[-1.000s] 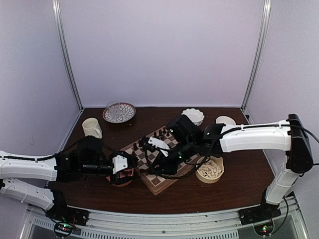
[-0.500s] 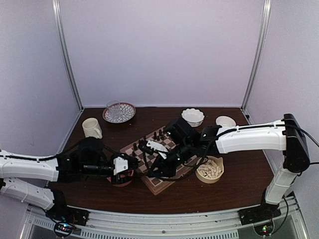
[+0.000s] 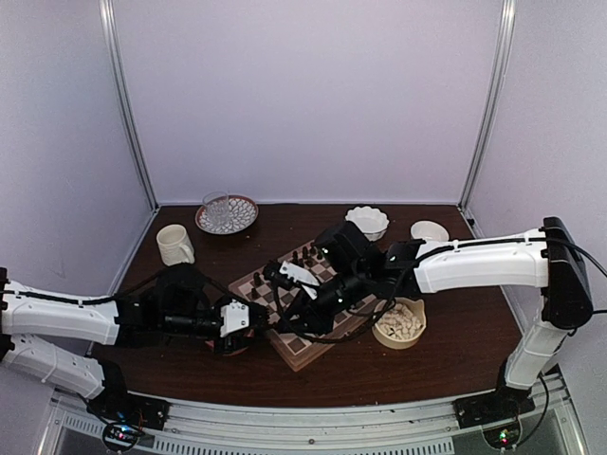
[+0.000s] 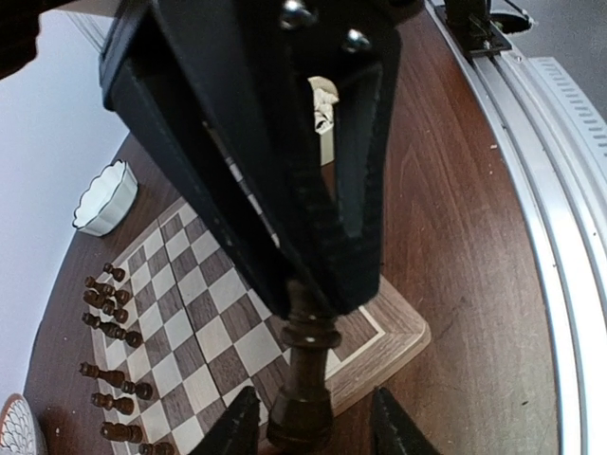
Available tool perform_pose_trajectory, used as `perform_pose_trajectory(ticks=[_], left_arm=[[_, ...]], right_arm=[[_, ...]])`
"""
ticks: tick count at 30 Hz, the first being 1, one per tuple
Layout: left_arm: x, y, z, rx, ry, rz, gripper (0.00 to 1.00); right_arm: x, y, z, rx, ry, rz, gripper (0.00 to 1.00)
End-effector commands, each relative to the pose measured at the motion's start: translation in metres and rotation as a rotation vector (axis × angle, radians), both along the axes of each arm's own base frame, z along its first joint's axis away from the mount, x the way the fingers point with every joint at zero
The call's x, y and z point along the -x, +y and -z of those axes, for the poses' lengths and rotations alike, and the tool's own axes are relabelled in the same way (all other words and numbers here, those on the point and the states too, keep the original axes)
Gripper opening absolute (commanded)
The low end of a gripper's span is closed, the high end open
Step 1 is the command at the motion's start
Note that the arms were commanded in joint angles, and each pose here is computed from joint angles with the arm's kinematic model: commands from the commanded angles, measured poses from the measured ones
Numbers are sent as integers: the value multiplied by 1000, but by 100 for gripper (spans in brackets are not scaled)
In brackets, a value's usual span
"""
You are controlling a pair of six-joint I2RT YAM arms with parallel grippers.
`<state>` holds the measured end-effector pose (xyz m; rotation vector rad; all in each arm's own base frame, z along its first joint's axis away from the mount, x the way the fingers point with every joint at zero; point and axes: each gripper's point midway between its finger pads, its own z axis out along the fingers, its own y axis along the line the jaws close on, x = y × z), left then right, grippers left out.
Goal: Set up the chess pieces on the board
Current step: Pass from the right arm to the left
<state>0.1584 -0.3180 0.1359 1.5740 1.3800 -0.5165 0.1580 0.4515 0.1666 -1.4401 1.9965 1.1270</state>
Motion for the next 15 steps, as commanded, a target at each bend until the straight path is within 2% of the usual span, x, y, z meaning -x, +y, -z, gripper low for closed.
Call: perform_pose_trajectory(ticks=[1, 3, 5, 9, 15], left_arm=[[-5, -9, -16, 34, -30, 10, 34], [-5, -8, -17, 39, -35, 4, 30], [-6, -8, -19, 47, -40, -3, 31], [-7, -7, -21, 62, -47, -10, 42], [-4, -7, -26, 84, -53, 4, 42]], right_arm=[[-6, -1, -17, -47, -28, 27, 1], [-7, -1, -15, -40, -29, 34, 2], [-9, -1, -14, -38, -30, 38, 1], [-8, 0, -13, -34, -23, 37, 2], [-10, 0, -9, -25, -21, 39, 2]])
